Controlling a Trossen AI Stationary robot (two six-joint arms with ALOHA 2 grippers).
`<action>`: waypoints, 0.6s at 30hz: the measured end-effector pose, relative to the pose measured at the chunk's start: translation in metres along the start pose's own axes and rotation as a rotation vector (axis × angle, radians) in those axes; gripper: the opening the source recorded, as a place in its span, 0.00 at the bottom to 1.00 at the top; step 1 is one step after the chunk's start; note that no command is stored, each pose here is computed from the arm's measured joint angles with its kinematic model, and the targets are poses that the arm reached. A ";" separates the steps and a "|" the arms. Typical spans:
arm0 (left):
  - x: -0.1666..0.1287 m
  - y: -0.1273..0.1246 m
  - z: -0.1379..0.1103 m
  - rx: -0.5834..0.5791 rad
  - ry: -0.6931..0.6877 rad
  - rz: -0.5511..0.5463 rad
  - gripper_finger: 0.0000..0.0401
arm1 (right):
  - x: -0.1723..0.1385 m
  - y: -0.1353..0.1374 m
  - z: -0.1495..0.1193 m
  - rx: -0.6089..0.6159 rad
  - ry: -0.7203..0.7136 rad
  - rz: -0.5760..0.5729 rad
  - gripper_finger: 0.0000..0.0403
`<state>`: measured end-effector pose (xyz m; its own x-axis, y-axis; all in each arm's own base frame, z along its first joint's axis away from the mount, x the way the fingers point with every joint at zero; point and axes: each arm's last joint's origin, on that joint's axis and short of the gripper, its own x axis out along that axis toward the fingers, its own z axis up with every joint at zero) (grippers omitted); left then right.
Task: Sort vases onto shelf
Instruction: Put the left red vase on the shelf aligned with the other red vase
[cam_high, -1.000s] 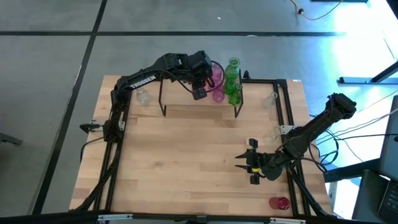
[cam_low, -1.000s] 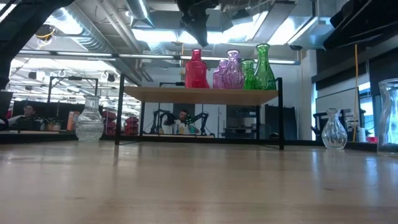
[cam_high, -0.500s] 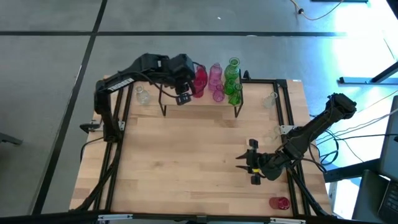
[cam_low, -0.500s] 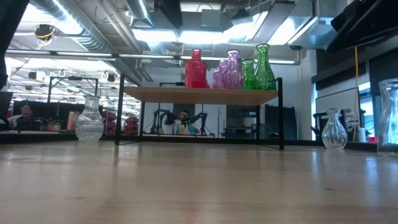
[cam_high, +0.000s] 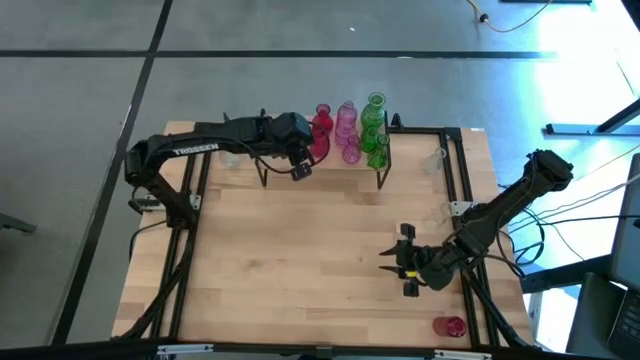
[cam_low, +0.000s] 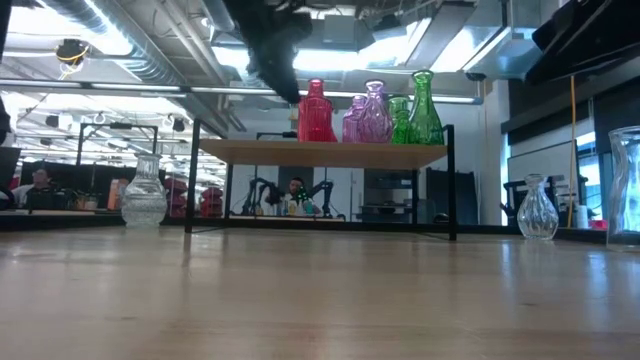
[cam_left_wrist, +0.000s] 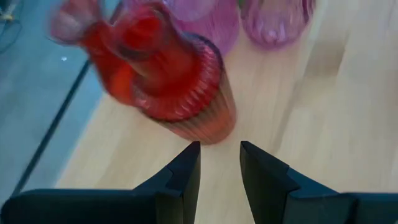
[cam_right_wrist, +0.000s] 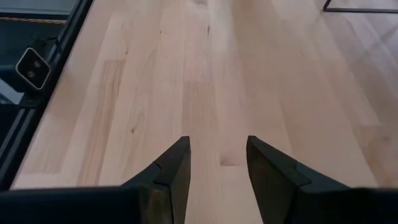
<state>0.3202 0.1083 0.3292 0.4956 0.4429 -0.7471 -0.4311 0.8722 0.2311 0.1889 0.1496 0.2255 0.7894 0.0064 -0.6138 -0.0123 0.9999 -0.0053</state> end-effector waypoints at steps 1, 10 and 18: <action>0.004 0.000 -0.003 0.000 0.009 -0.008 0.26 | 0.000 0.000 0.000 -0.002 -0.002 -0.005 0.35; 0.030 -0.005 -0.005 -0.017 -0.035 -0.014 0.26 | 0.000 0.000 0.000 -0.001 -0.008 -0.015 0.35; 0.030 -0.001 0.004 -0.052 -0.131 0.015 0.26 | 0.000 0.000 0.000 -0.002 -0.007 -0.016 0.35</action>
<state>0.3387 0.1215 0.3095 0.5813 0.4819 -0.6557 -0.4762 0.8549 0.2061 0.1889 0.1491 0.2256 0.7940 -0.0093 -0.6079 -0.0012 0.9999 -0.0167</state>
